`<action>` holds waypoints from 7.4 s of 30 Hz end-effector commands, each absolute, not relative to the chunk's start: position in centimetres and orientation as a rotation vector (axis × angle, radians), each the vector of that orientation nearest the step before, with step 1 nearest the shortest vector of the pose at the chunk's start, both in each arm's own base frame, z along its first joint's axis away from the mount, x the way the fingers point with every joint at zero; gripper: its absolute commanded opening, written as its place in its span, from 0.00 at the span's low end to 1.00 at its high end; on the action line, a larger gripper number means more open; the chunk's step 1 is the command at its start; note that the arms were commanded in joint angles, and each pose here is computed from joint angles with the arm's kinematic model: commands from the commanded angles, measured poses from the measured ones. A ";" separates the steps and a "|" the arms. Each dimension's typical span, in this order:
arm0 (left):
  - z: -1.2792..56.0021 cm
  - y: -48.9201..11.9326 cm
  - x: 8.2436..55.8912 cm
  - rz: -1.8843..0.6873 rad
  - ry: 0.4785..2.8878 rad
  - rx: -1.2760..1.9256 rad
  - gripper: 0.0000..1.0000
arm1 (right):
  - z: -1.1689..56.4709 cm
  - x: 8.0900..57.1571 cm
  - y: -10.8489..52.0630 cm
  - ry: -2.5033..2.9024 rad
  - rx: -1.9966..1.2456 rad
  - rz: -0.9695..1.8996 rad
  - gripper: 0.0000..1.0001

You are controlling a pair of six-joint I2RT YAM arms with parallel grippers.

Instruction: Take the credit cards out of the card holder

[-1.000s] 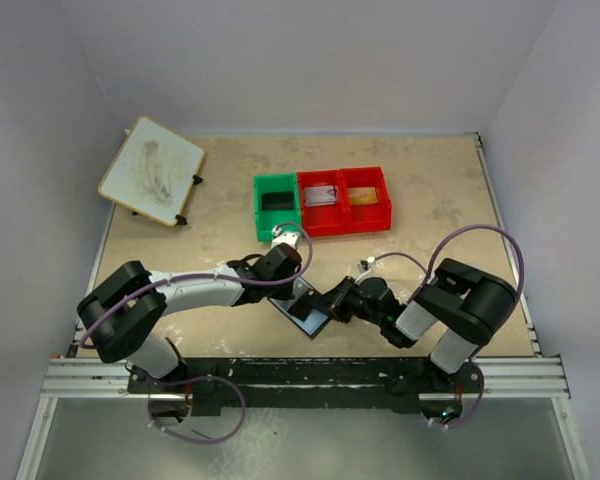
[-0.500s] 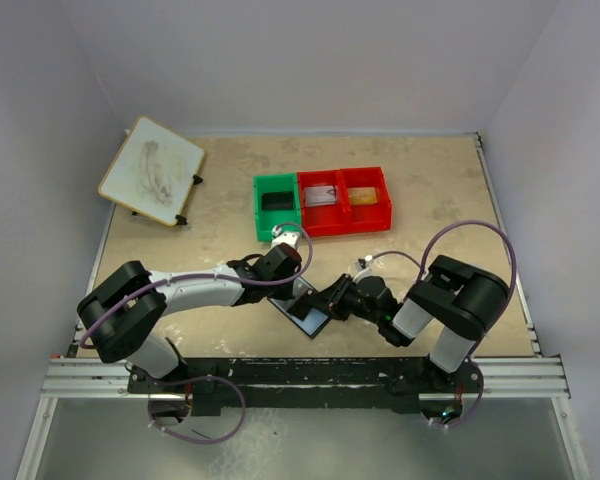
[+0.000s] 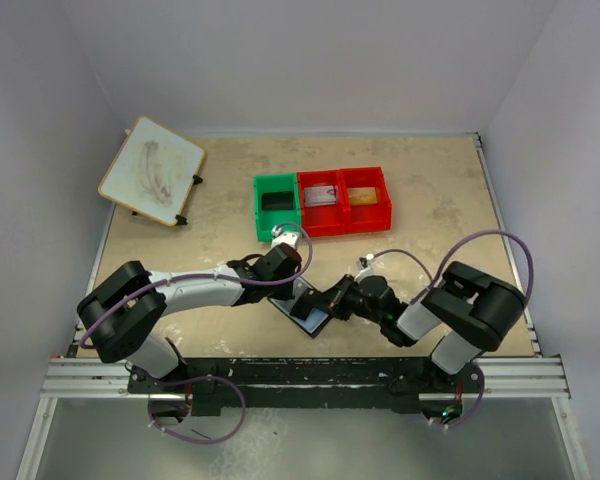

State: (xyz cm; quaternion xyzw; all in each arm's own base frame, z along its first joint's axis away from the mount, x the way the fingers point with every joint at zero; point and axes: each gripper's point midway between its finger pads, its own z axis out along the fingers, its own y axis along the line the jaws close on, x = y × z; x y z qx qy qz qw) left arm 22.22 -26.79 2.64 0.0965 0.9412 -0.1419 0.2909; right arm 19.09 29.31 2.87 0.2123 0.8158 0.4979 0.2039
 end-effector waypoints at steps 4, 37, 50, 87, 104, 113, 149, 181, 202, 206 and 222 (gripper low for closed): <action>3.0 -25.8 22.3 -0.331 2.497 0.244 0.07 | 3.5 17.8 26.7 2.276 0.581 1.306 0.00; 13.2 -16.6 25.3 -0.085 2.153 -0.160 0.66 | 19.7 19.5 26.3 1.633 -0.404 1.042 0.00; 19.4 -8.9 27.9 0.007 2.084 -0.370 0.69 | 21.2 20.7 27.4 1.424 -0.827 0.695 0.00; 22.6 -1.9 26.0 0.332 1.914 -0.419 0.73 | 20.2 36.3 35.8 1.475 -1.280 0.003 0.00; 22.9 -1.9 25.9 0.315 1.911 -0.413 0.74 | 16.0 43.3 37.1 1.571 -1.335 -0.156 0.00; 23.6 -1.3 25.5 0.320 1.879 -0.444 0.74 | 14.2 45.8 37.6 1.584 -1.366 -0.194 0.00; 24.9 -0.4 24.8 0.293 1.819 -0.498 0.76 | 7.4 49.3 38.7 1.666 -1.530 -0.319 0.03; 24.4 -0.8 25.1 0.302 1.847 -0.472 0.76 | 12.8 48.2 40.8 1.722 -1.296 0.134 0.41; 24.4 -0.8 25.1 0.300 1.846 -0.470 0.76 | 8.6 45.1 39.8 1.957 -1.209 0.311 0.00; 24.4 -0.9 25.1 0.301 1.847 -0.467 0.76 | 6.9 44.8 39.3 2.005 -1.207 0.286 0.00; 24.2 -0.9 25.2 0.310 1.855 -0.462 0.76 | 2.9 47.0 38.1 2.087 -1.114 0.091 0.00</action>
